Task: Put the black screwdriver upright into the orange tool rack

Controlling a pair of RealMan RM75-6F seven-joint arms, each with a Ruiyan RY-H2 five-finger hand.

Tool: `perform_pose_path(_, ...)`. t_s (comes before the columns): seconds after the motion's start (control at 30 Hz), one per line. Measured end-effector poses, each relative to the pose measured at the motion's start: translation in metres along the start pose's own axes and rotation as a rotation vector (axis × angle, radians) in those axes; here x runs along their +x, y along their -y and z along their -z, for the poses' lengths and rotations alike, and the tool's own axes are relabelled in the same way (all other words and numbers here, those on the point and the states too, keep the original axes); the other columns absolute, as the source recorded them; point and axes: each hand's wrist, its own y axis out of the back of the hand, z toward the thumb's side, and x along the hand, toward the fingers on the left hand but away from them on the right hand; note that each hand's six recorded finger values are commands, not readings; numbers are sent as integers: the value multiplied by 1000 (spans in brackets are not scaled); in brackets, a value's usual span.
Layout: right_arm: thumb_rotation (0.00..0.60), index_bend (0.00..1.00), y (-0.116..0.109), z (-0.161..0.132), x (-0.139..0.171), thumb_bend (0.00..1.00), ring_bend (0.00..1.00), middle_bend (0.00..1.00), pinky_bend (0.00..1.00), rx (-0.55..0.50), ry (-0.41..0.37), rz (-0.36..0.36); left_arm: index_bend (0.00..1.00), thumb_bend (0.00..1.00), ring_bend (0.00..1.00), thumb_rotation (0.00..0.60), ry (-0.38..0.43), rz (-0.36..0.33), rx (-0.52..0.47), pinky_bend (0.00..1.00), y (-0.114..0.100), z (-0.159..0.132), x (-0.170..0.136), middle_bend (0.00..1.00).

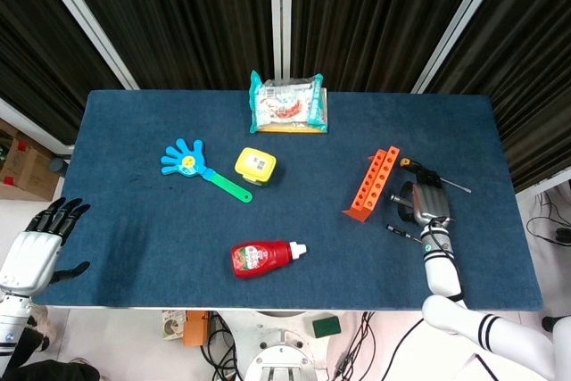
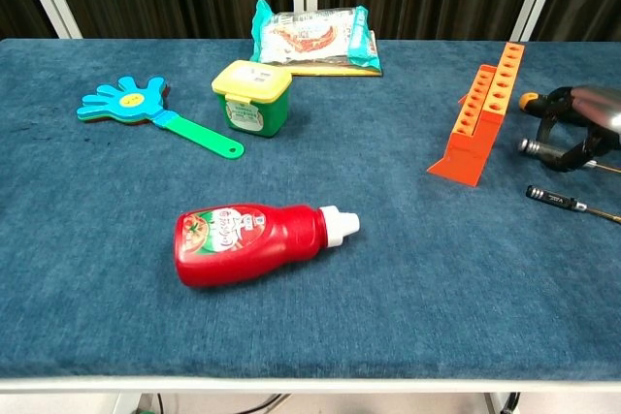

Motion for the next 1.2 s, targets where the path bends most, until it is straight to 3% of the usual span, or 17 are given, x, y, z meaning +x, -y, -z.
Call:
perform_pose_path(0.23,600,607,-42,-10,22,491,0,0,0,-173,-105,93,135,0,33,600,-1,-1,0,199,0,0,0,93)
perform_pose_path(0.47,600,630,-97,-21,52,504,0,0,0,-488,-258,179,135,0,33,600,0,8,4,199,2,-2,1,93)
perform_pose_path(0.63,600,663,-123,-37,65,499,0,1,0,-729,-403,231,135,0,33,600,-2,14,8,199,4,-3,3,93)
perform_pose_path(0.77,600,680,-123,-51,68,460,0,10,0,-920,-506,194,135,0,33,600,-10,18,9,199,5,-1,5,93)
perform_pose_path(0.87,600,685,-116,-59,66,449,0,16,0,-1007,-553,155,135,0,33,600,-13,19,7,199,4,0,5,93)
perform_pose_path(1.2,600,686,-84,-66,48,440,0,19,0,-1025,-515,83,135,0,33,600,-17,6,1,199,1,2,4,93)
